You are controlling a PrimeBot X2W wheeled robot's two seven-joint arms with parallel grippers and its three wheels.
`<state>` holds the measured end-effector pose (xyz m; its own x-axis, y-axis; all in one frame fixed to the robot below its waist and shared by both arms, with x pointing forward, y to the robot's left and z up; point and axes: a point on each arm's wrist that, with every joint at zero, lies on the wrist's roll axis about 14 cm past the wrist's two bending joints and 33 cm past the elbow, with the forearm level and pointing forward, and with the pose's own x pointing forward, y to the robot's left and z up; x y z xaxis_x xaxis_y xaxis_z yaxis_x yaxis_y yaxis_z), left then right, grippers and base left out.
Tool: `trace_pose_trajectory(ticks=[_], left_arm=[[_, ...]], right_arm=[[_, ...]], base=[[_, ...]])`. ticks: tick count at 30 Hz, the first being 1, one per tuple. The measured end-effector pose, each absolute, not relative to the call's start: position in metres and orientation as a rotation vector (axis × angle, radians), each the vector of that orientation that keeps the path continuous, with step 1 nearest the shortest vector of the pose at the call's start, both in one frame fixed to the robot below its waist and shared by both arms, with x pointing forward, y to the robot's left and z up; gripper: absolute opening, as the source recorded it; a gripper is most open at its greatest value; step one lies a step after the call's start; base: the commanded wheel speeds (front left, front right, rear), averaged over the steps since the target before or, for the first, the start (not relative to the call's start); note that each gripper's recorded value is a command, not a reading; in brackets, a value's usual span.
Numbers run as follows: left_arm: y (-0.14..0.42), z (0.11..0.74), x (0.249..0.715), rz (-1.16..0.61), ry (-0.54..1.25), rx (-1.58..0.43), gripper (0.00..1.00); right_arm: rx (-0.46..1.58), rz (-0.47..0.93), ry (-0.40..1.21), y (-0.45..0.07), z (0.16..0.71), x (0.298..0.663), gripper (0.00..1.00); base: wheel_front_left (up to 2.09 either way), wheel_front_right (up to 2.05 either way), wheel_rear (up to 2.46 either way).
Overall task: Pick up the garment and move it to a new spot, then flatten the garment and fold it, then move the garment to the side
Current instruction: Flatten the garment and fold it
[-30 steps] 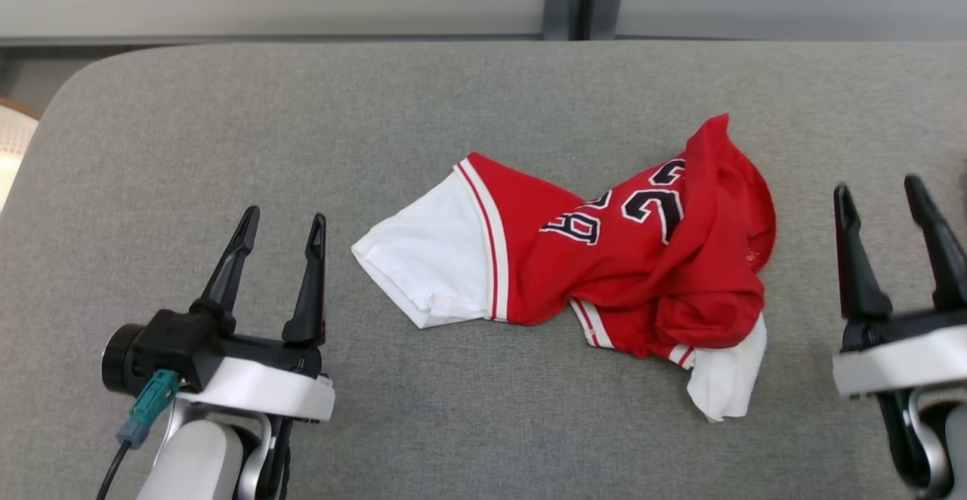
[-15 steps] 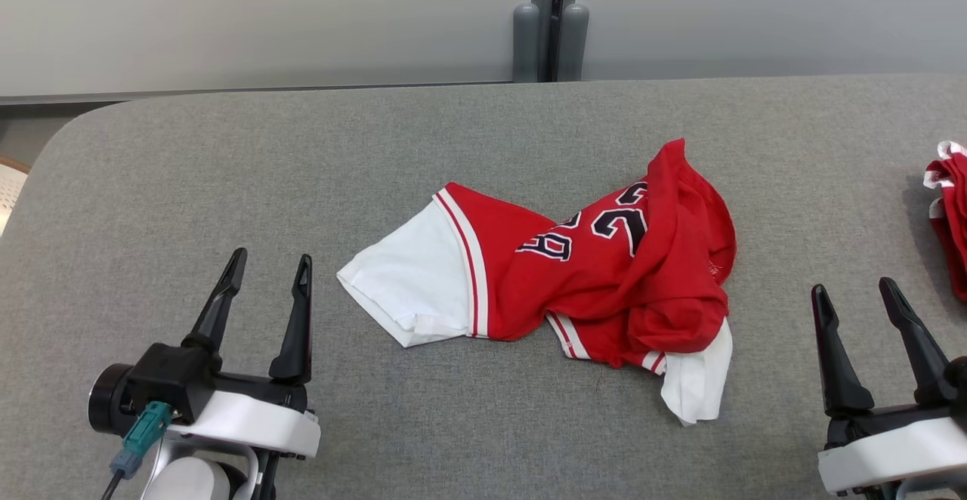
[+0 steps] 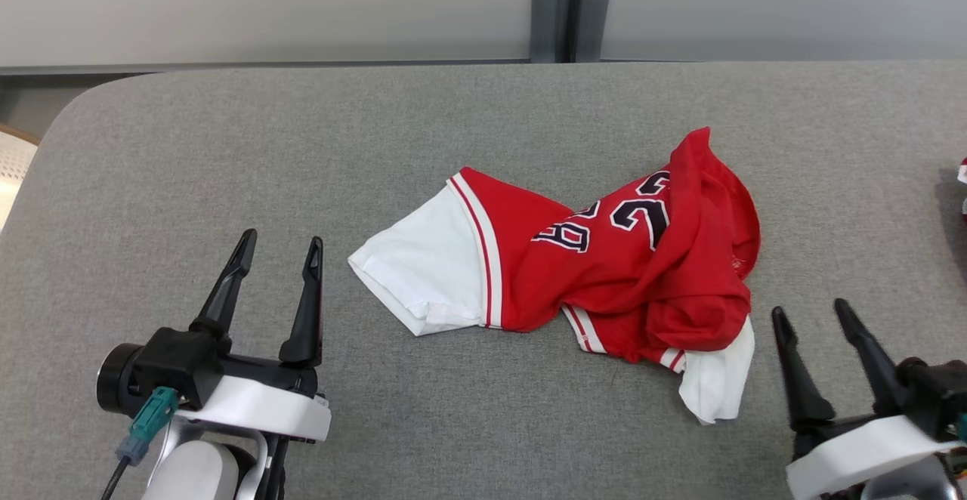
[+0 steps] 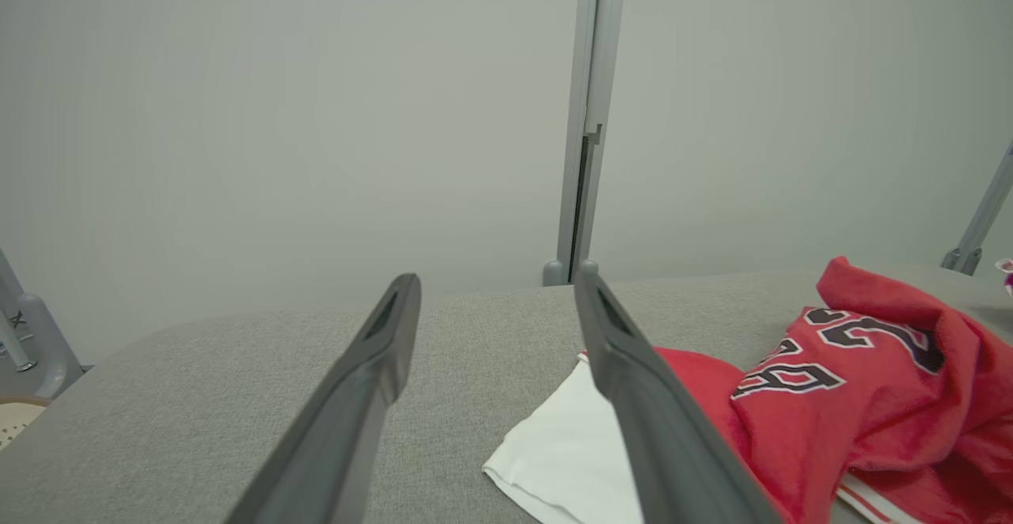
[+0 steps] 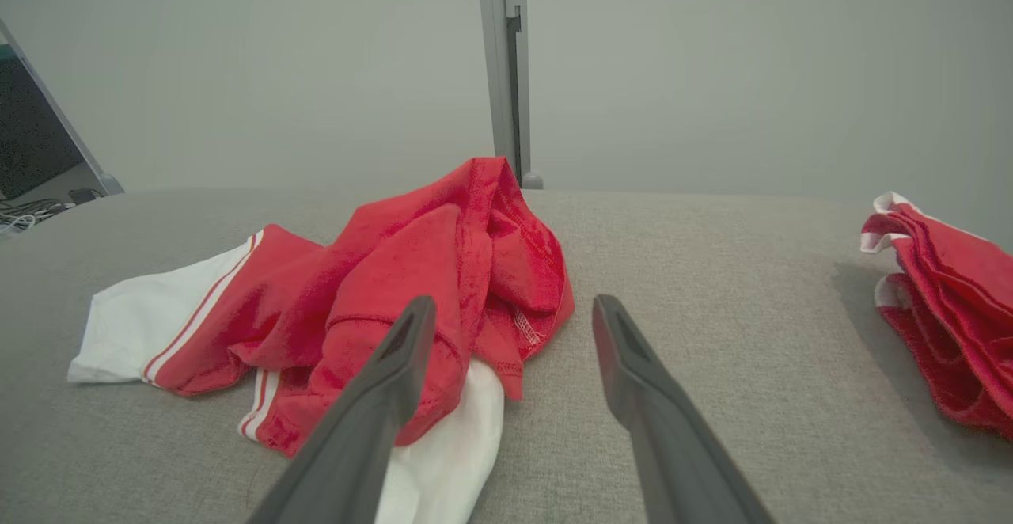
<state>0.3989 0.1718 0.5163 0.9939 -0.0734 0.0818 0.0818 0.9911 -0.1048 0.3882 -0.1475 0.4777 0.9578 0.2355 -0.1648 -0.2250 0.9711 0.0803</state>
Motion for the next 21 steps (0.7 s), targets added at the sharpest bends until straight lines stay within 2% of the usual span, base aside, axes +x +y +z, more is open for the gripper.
trace_pose_trajectory(ticks=[9,10,11,21], left_arm=[[0.175,0.507,0.407,-0.062,-0.058,-0.115,1.00],[0.177,0.506,0.409,-0.055,-0.058,-0.114,1.00],[0.177,0.504,0.409,-0.052,-0.055,-0.115,1.00],[0.176,0.502,0.413,-0.053,-0.054,-0.115,1.00]], right_arm=[[0.147,0.378,0.367,-0.092,0.417,0.395,1.00],[0.155,0.386,0.385,-0.088,0.409,0.396,0.13],[0.160,0.389,0.391,-0.087,0.407,0.397,0.00],[0.103,0.326,0.170,-0.123,0.464,0.424,0.00]], base=[[0.00,0.00,0.00],[0.00,0.00,0.00],[0.00,0.00,0.00],[0.00,0.00,0.00]])
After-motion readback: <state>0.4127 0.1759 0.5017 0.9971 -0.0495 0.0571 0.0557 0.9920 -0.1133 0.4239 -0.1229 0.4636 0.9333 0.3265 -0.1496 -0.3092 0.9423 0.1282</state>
